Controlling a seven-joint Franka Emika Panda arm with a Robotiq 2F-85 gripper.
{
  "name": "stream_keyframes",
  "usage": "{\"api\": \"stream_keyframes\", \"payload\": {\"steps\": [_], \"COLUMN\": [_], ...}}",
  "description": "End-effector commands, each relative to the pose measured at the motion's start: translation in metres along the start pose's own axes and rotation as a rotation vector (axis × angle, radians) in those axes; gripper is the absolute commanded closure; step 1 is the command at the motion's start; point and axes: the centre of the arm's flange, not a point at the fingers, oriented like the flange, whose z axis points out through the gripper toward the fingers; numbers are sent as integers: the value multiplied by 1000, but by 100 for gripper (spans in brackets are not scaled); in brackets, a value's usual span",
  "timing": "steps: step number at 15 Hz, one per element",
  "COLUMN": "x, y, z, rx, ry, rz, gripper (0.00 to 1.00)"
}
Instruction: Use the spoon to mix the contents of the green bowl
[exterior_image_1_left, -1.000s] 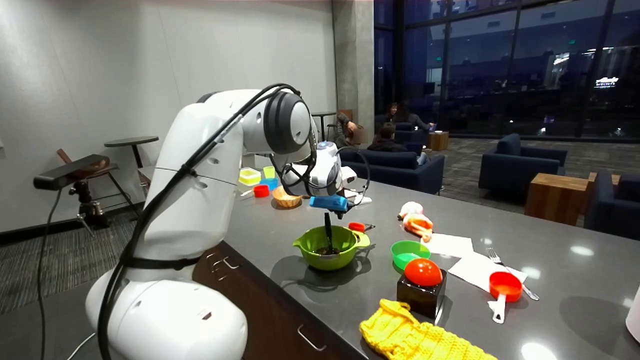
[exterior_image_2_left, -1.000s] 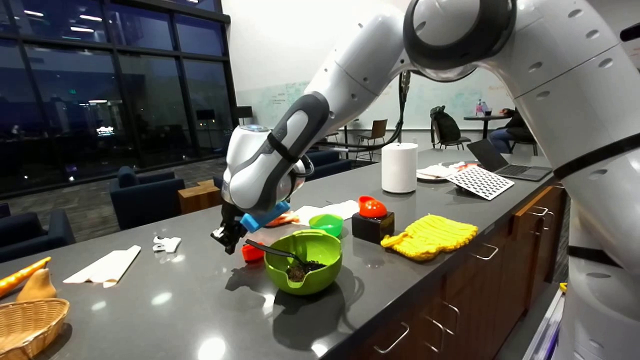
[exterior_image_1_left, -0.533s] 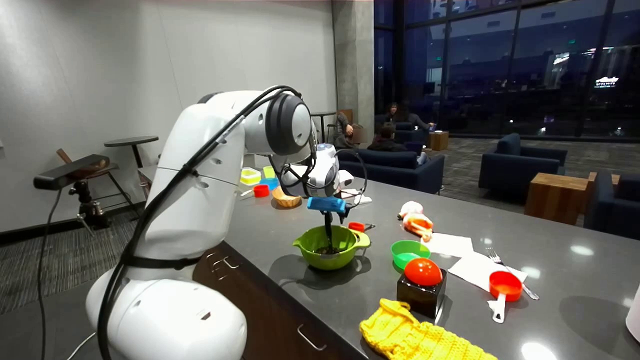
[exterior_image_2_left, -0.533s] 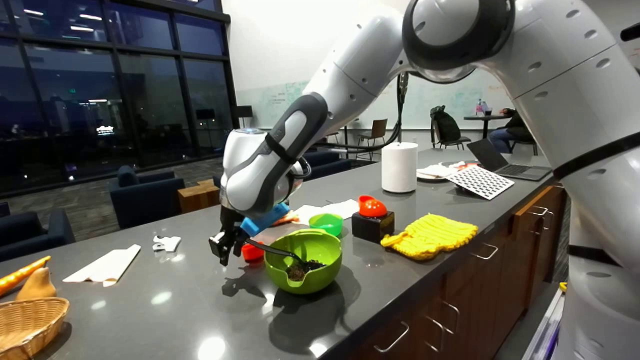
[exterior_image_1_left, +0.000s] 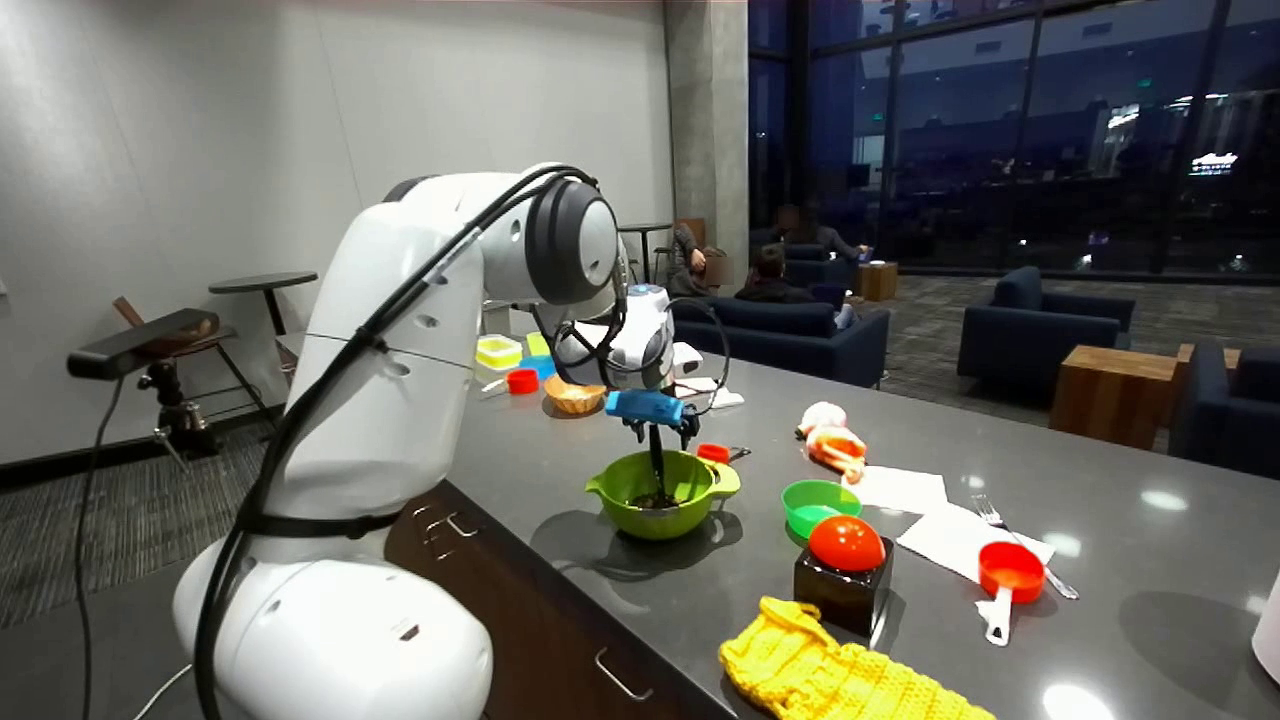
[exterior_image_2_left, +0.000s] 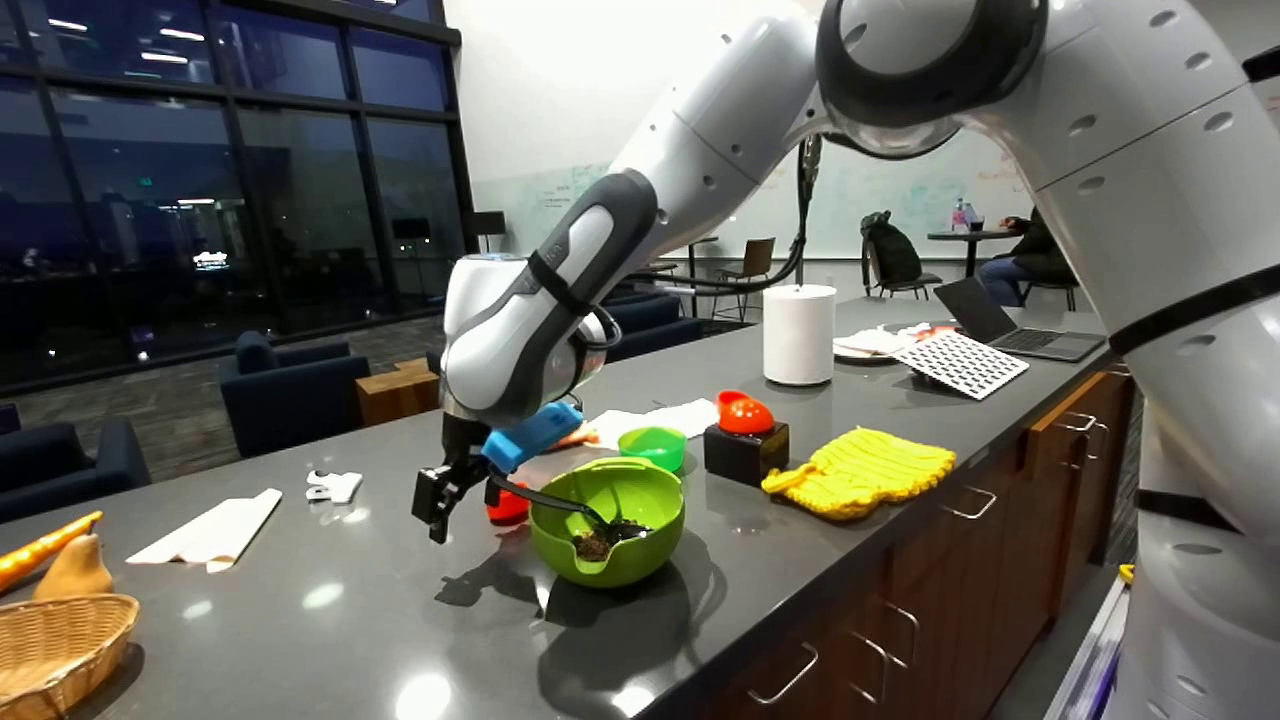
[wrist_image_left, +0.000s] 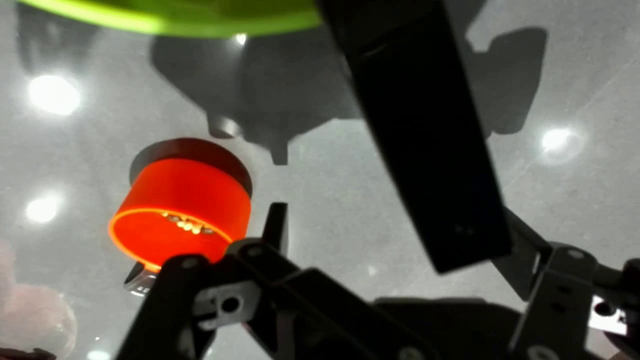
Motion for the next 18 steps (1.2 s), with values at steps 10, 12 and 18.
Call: {"api": "stream_keyframes", "payload": {"steps": [10,12,18], "x": [-15,-15,-15], "y": [15,15,15], "z": [-12,-12,-12], "rx": [7,7,8], "ry": [19,19,19], "rz": [23,23,23], "gripper": [0,0,0]}}
